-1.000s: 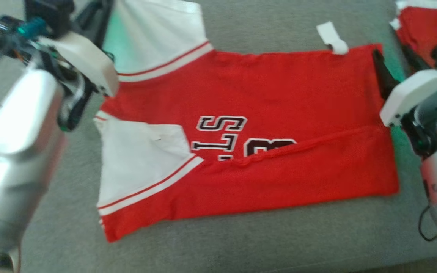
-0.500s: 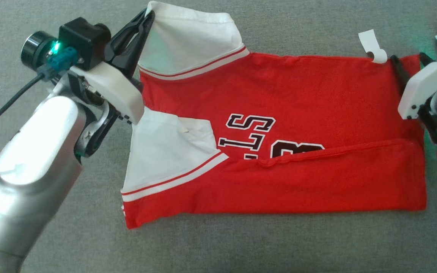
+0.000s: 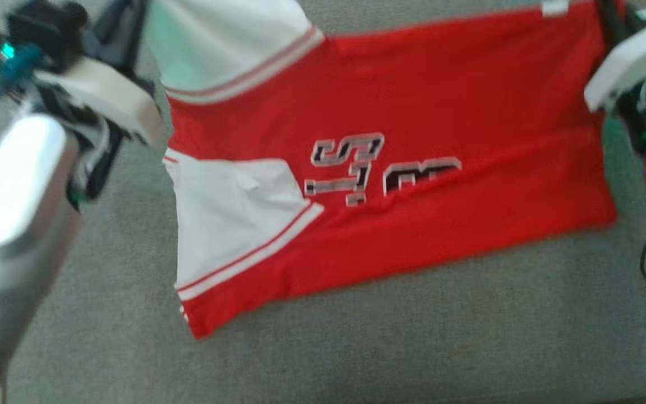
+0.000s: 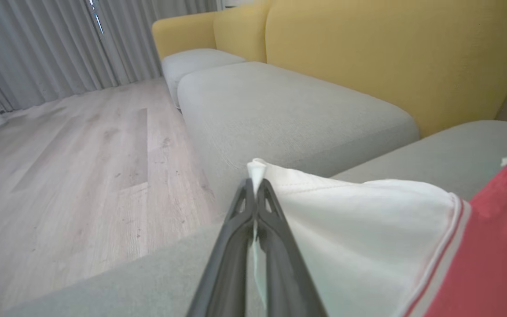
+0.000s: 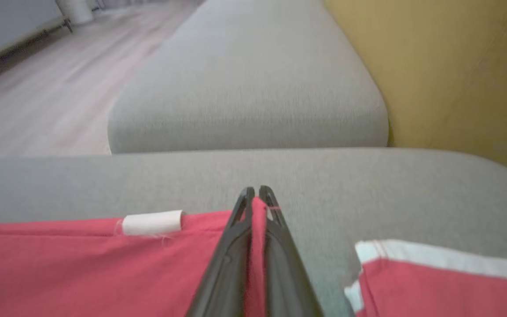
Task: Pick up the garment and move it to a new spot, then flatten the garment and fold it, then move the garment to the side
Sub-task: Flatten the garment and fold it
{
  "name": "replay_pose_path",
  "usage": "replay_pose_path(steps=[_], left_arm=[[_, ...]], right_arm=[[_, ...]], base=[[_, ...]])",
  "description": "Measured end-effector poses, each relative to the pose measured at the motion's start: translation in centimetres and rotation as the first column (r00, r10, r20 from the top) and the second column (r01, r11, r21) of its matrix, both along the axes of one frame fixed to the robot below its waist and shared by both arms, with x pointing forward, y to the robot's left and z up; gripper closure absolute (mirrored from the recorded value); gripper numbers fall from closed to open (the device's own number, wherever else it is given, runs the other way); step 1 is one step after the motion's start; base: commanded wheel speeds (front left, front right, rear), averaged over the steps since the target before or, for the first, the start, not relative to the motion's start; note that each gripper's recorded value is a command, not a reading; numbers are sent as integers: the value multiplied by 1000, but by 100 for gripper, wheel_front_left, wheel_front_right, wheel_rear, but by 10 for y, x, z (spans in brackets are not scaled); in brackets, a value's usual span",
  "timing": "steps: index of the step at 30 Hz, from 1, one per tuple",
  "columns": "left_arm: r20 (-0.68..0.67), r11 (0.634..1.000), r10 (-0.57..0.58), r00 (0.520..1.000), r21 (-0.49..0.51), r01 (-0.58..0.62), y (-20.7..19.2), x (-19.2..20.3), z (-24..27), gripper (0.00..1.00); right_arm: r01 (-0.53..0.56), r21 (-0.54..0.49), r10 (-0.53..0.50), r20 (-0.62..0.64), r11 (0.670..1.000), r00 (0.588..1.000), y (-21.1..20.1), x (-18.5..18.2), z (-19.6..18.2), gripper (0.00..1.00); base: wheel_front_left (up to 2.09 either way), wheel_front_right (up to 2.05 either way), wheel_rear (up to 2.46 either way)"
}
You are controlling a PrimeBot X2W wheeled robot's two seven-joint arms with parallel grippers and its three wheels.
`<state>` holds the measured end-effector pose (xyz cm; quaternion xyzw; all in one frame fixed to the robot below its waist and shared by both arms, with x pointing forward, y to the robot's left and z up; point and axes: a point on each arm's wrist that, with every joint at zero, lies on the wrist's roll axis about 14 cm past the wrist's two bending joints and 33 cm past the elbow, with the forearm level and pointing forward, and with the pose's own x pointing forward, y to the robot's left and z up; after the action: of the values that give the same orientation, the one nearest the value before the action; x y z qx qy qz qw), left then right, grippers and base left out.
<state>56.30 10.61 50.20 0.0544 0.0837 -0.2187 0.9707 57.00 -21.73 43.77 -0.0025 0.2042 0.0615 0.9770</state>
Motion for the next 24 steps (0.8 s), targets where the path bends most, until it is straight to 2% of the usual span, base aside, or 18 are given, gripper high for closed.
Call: replay_pose_path(steps=[6,10,18,24], left_arm=[[91,1000,16,996,6,-16,1,32,21,100],[136,1000,21,990,-10,-20,0,44,31,100],[140,1000,-14,990,-8,15,-1,33,28,100],[33,996,-69,997,-54,71,-7,-9,4,100]], right_arm=[[-1,30,-4,154,1000,988,1,25,40,100],[14,64,-27,200,998,979,0,34,51,100],[3,114,-23,170,993,985,11,29,42,100],[5,128,-12,52,992,999,8,-2,12,100]], base=[[0,0,0],[0,0,0],[0,0,0],[0,0,0]])
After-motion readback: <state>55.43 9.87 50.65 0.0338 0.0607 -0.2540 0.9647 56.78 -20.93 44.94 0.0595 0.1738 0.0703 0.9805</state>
